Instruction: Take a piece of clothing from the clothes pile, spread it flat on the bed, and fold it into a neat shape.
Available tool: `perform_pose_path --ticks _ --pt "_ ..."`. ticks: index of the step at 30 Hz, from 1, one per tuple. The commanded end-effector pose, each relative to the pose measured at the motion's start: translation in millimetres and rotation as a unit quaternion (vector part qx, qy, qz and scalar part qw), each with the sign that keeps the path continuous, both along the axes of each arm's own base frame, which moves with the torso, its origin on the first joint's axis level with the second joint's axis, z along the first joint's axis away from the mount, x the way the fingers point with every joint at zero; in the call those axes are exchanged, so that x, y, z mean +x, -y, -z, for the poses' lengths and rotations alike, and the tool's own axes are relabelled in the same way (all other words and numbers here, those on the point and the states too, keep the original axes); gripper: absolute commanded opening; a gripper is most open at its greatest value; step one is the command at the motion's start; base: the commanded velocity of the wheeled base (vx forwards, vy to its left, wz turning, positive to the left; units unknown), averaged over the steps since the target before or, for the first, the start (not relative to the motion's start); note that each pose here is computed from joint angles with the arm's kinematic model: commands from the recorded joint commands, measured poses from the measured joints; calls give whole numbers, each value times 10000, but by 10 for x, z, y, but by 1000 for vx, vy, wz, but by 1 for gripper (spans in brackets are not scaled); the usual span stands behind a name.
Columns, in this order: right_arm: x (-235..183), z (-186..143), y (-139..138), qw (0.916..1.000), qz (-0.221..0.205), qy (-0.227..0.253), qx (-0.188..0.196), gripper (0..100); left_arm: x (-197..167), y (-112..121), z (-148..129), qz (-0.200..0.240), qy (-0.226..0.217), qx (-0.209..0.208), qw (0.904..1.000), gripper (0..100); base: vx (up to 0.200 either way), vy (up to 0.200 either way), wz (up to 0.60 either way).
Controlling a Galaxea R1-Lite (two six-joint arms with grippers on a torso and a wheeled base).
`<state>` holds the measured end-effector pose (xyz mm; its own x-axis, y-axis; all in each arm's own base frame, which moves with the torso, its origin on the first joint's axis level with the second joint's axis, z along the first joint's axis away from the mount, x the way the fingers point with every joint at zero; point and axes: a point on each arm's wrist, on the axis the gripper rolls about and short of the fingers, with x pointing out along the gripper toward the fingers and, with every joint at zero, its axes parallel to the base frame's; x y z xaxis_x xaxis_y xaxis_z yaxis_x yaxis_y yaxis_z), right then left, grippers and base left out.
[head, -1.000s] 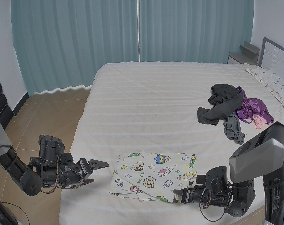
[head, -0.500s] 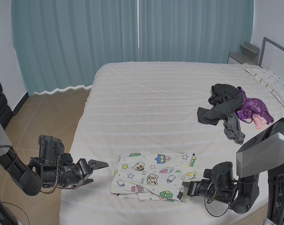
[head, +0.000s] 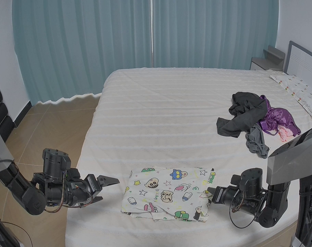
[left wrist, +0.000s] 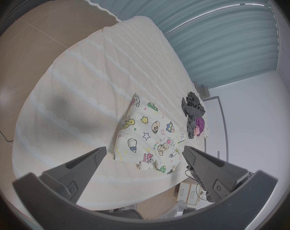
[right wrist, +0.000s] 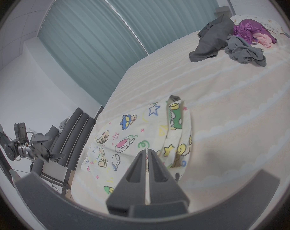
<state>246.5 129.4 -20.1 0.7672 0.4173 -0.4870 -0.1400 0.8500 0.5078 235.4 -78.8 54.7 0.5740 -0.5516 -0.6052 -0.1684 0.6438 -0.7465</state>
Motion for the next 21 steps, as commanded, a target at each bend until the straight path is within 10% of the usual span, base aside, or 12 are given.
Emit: perform_pose_path --ticks 1,5,6,21 --pt "48 21 44 9999 103 37 39 0 3 -3 6 -4 -8 -4 10000 100 0 0 0" --pt "-132 -77 35 9999 -78 -67 68 0 3 -3 7 -4 -16 -1 10000 100 0 0 0" --pt "-170 -97 24 9999 -135 -79 73 100 3 -3 6 -4 -8 -4 10000 100 0 0 0" --pt "-480 -105 -266 9942 -1048 -231 39 100 4 -3 15 -4 -30 3 10000 100 0 0 0"
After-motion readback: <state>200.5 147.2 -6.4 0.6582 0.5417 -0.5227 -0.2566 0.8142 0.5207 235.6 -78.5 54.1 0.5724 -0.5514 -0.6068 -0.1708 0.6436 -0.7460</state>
